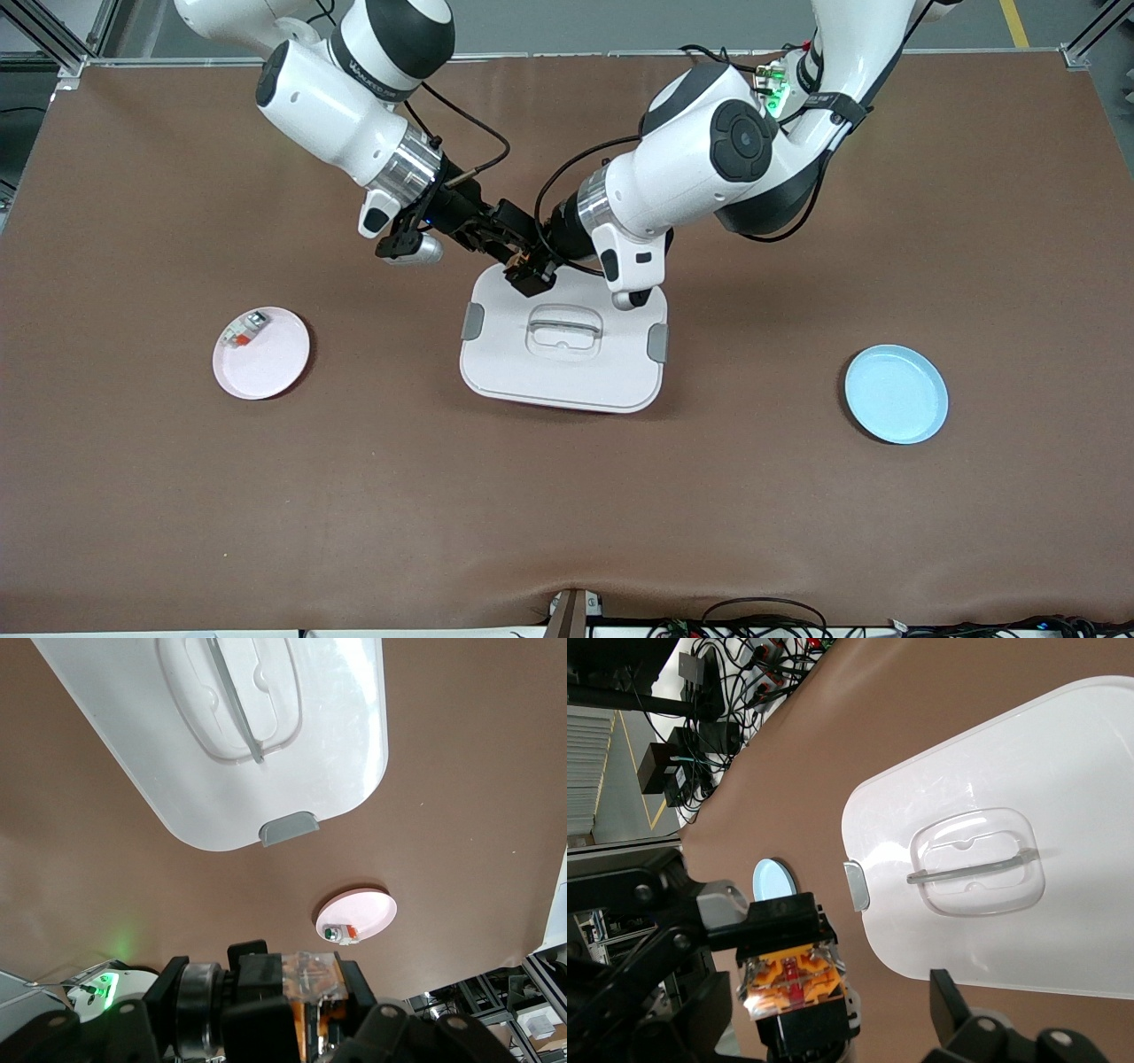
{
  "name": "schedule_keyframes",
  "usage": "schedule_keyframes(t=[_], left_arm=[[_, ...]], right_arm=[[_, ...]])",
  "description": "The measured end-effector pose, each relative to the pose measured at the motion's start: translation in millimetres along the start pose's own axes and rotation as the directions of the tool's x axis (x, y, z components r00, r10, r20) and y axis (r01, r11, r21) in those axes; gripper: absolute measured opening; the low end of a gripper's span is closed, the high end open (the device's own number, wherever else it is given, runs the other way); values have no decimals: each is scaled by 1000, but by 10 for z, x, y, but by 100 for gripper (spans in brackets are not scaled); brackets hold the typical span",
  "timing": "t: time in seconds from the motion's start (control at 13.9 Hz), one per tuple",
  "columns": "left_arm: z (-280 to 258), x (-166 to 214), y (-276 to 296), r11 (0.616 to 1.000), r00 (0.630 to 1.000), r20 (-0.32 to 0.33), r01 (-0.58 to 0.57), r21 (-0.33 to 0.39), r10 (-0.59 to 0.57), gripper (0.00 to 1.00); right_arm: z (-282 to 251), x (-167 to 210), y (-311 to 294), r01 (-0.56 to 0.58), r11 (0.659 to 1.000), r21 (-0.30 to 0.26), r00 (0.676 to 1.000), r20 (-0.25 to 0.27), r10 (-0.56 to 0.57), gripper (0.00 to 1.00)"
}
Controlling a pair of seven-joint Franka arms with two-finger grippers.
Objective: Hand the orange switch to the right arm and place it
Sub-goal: 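Grasp the switch with the right gripper from the left gripper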
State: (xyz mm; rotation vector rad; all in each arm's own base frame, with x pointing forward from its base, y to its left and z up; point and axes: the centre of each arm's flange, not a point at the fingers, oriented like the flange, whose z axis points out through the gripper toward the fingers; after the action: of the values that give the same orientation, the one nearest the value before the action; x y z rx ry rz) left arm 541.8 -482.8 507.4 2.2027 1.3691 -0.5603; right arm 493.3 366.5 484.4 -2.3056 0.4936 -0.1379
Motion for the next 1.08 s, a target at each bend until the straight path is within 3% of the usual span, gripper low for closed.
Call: schedule_keyframes(t=[0.07, 0.29, 0.43, 1.08], left_arm=[[0, -2, 0, 1000, 1000, 0, 0, 0, 0, 73], [13, 5, -2, 1000, 1000, 0, 1, 2, -1, 73], [28, -6, -6, 1000, 1000, 3, 1, 4, -1, 73], [11, 1, 3, 1000, 1000, 5, 3, 1, -3, 73]], right_arm=[[4, 1, 2, 0, 1000, -1, 1000, 0, 0, 95], [-9, 0, -24, 1, 1000, 5, 1000, -1, -1, 59], [-15, -7, -48, 7, 1000, 8, 1000, 0, -7, 43], [-19, 1, -62, 10, 1000, 10, 1000, -1, -10, 43]])
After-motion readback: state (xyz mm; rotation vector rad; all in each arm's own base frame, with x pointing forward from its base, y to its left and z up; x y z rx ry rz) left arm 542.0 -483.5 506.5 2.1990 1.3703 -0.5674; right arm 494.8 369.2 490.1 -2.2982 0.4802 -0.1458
